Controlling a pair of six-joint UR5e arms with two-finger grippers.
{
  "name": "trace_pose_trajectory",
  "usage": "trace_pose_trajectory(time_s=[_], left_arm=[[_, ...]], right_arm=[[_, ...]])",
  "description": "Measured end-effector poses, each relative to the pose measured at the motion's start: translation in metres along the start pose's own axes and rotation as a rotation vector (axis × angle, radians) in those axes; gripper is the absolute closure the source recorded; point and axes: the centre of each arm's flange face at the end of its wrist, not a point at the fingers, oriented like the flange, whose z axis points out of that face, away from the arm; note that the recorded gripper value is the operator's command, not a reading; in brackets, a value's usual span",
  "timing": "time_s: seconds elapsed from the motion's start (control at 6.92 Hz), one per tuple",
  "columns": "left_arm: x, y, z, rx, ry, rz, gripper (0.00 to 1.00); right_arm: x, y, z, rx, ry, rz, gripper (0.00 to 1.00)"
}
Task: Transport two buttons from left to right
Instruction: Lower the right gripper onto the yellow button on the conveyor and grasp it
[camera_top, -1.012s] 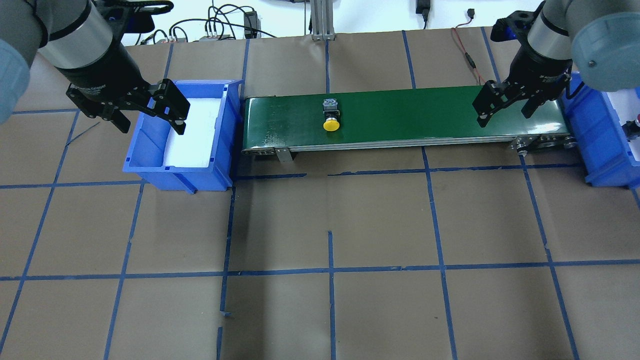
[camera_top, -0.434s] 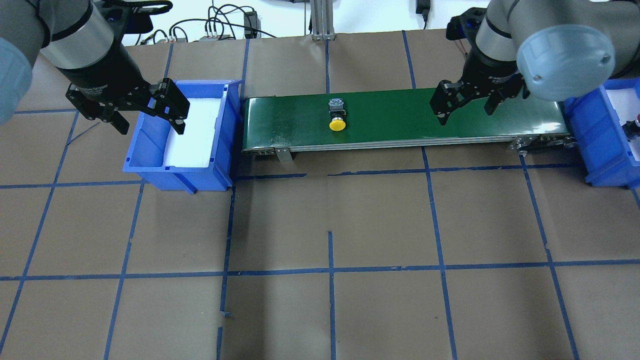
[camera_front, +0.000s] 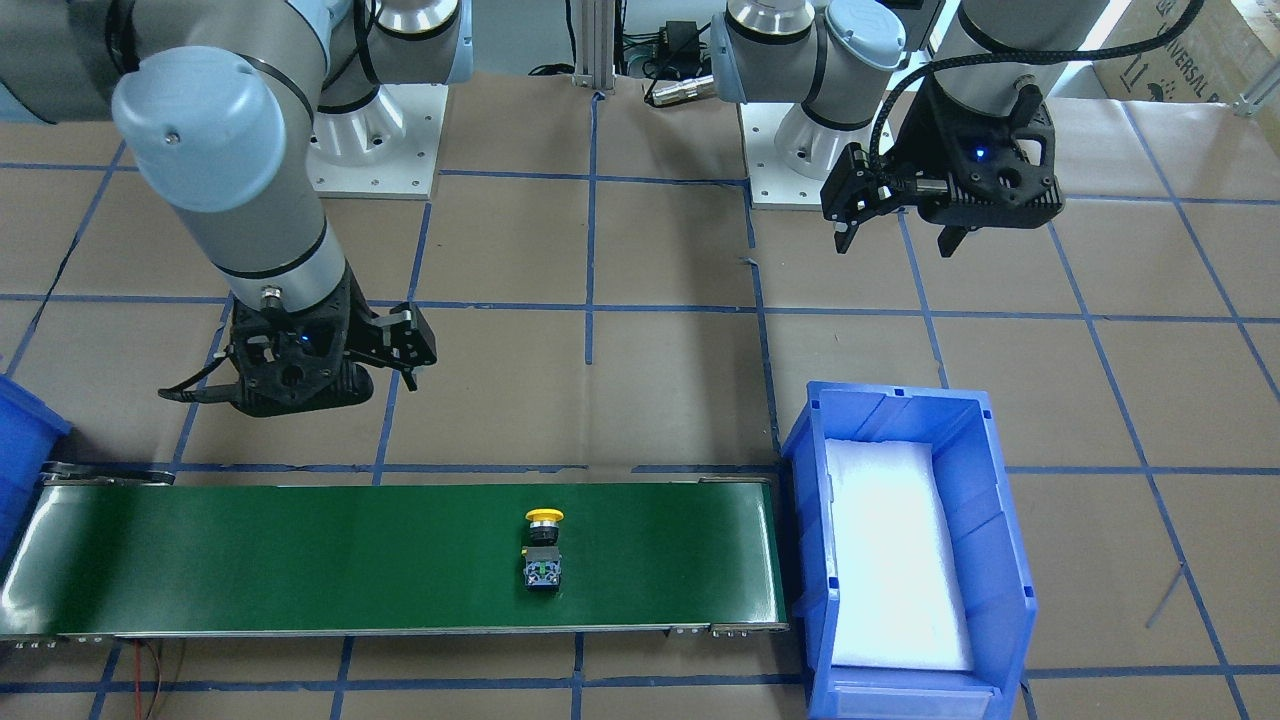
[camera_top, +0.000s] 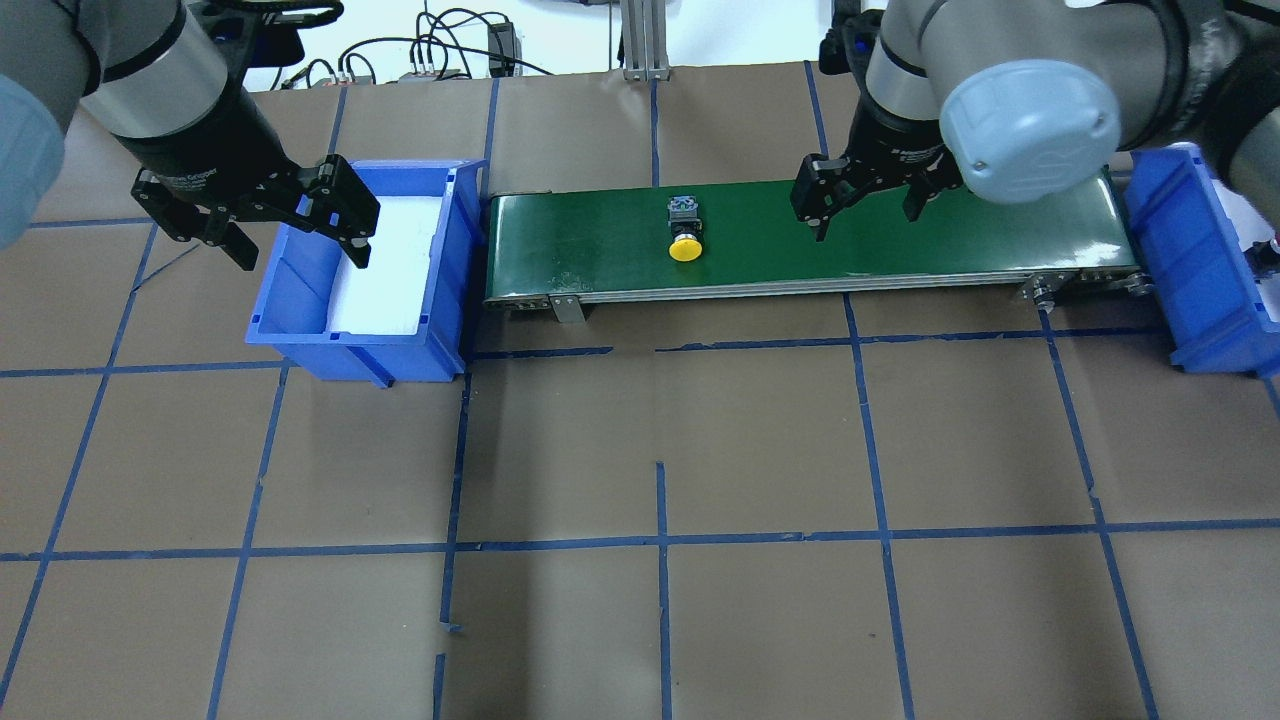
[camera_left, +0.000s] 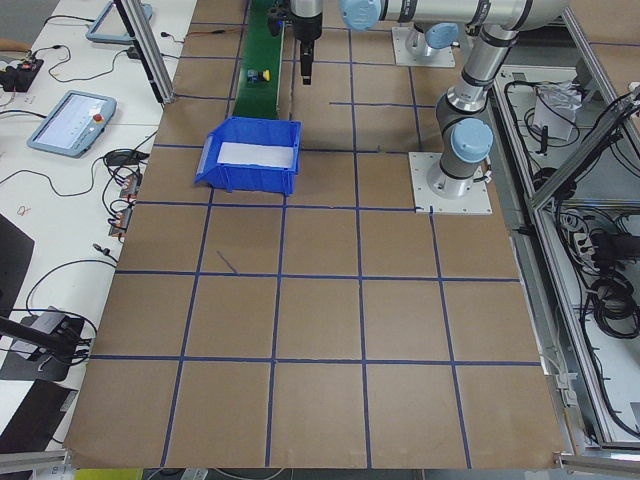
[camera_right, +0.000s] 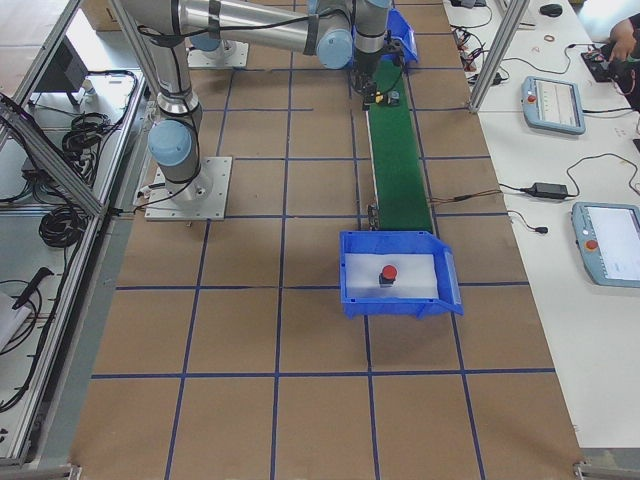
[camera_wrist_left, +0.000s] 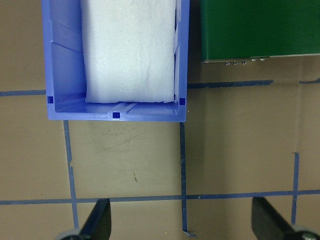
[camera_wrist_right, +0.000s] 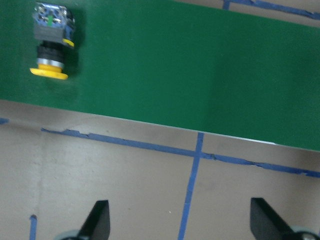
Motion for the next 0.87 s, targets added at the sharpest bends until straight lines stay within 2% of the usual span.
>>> trace_pose_trajectory(time_s=[0.29, 0.87], left_arm=[[0.0, 0.0, 0.001, -0.002, 0.001, 0.0, 0.0], [0.0, 0.0, 0.001, -0.005, 0.004, 0.003, 0.0]], right_arm=[[-0.04, -0.043, 0.004, 0.055, -0.004, 0.002, 0.0], [-0.061, -0.083, 0.064, 0.064, -0.038, 0.042, 0.0]])
